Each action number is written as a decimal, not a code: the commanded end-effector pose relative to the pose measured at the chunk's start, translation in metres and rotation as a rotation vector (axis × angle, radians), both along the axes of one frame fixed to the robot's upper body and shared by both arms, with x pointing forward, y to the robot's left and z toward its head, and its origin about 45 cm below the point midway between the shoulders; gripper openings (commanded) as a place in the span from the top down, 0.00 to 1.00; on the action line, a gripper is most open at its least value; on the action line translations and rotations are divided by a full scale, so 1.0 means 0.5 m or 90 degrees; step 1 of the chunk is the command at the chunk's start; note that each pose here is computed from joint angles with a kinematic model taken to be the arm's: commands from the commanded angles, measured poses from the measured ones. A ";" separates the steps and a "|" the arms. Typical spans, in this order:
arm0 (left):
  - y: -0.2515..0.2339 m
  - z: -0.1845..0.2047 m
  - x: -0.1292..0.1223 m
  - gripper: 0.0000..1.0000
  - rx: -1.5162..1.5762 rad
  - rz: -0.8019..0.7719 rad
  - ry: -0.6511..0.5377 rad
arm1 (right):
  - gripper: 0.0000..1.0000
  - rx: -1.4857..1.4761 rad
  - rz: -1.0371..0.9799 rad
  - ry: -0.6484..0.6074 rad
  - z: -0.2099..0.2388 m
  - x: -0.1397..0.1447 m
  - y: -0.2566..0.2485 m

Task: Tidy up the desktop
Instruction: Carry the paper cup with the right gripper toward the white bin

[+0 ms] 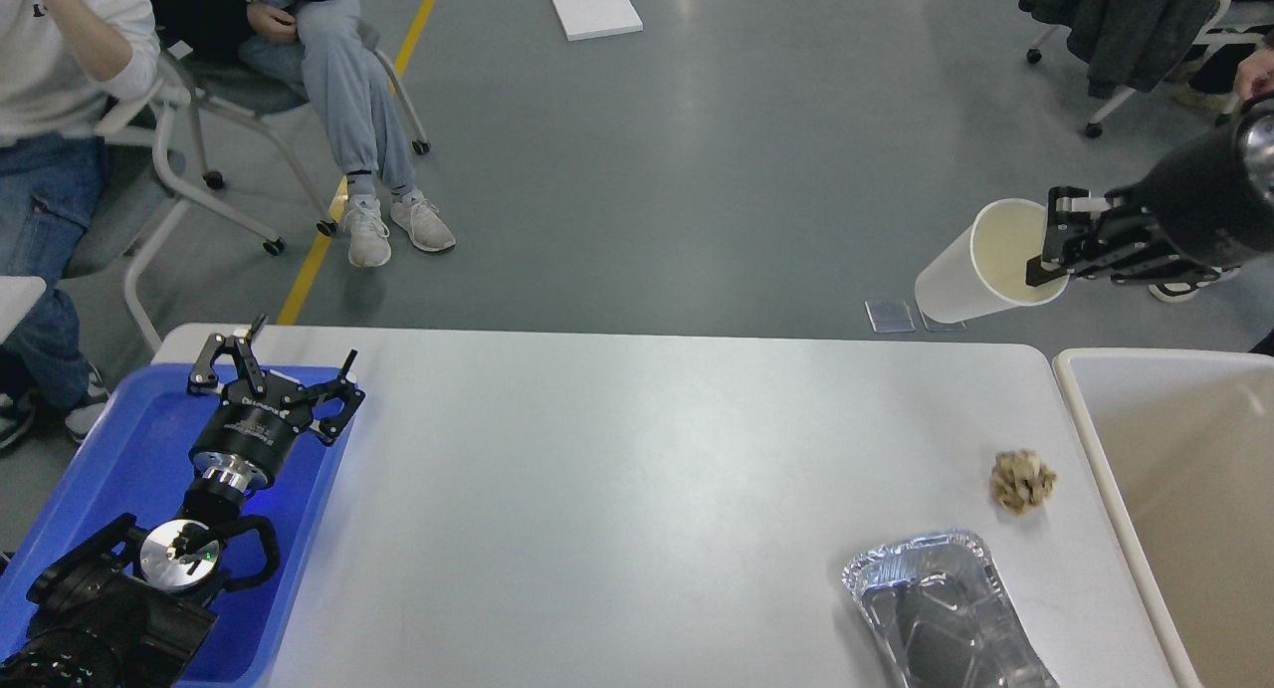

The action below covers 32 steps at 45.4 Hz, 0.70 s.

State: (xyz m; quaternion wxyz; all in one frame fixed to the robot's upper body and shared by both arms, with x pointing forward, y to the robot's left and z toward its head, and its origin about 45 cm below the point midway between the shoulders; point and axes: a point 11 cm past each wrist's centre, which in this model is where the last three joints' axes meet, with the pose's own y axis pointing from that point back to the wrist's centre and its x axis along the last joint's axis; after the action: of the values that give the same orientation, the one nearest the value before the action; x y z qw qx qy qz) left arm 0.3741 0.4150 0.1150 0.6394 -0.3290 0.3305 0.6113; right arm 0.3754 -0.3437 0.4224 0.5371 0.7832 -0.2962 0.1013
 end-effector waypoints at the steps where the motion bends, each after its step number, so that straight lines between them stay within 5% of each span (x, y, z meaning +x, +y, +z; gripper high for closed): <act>1: 0.000 0.000 0.000 0.00 0.000 0.000 0.000 | 1.00 0.096 -0.110 -0.032 -0.029 -0.009 -0.121; 32: 0.001 0.000 0.000 0.00 0.000 0.002 0.000 | 1.00 0.228 -0.450 -0.100 -0.139 -0.089 -0.431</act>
State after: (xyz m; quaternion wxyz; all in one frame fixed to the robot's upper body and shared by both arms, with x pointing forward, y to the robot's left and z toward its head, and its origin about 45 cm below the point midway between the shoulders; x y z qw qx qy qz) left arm 0.3739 0.4156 0.1148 0.6386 -0.3292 0.3300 0.6123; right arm 0.3541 -0.5063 0.3744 0.4065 0.7496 -0.5215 -0.0303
